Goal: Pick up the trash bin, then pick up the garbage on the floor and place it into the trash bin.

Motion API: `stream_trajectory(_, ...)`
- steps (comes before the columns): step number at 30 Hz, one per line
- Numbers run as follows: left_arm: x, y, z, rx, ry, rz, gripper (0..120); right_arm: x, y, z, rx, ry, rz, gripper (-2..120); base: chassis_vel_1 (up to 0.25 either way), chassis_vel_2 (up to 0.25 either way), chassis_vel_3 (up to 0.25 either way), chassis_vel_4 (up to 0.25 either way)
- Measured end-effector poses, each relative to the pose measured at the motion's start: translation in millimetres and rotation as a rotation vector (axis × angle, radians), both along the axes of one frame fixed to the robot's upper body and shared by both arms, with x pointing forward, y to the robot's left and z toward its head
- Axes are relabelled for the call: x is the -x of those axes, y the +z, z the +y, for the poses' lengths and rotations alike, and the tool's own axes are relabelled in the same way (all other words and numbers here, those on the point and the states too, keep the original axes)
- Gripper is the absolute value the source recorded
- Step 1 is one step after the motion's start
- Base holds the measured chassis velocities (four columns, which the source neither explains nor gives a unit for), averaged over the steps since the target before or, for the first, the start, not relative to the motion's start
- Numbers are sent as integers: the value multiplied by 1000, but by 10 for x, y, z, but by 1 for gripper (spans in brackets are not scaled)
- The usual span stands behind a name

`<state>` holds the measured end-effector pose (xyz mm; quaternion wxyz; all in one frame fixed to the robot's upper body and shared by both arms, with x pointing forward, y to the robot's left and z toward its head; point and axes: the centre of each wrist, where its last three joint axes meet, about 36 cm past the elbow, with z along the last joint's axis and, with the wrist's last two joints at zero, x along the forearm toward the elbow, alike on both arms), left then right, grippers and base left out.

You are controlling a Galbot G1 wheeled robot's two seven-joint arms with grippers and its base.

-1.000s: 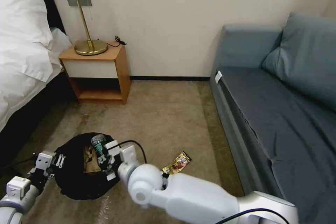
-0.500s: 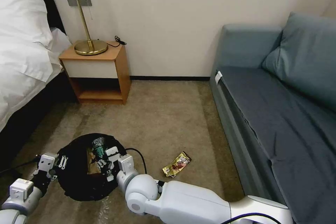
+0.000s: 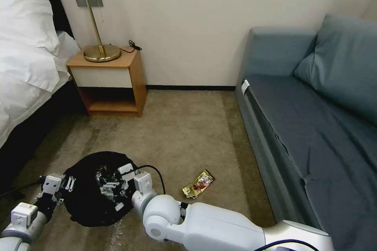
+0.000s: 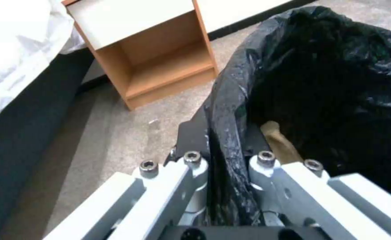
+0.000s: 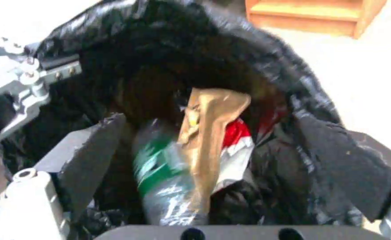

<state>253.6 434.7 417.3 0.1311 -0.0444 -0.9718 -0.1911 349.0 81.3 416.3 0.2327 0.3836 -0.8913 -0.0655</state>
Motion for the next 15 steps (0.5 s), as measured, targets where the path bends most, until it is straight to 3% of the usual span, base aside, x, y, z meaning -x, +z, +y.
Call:
stream_trajectory(5,21,16,33,-10,-8,-4,6,-159,-9,-94,21,-40,-29,100,0,0,0,0)
stream_trajectory(15,78,28,88,-22,-14,-1,6,-729,-407,-545,151,-220,-15,100,0,0,0,0)
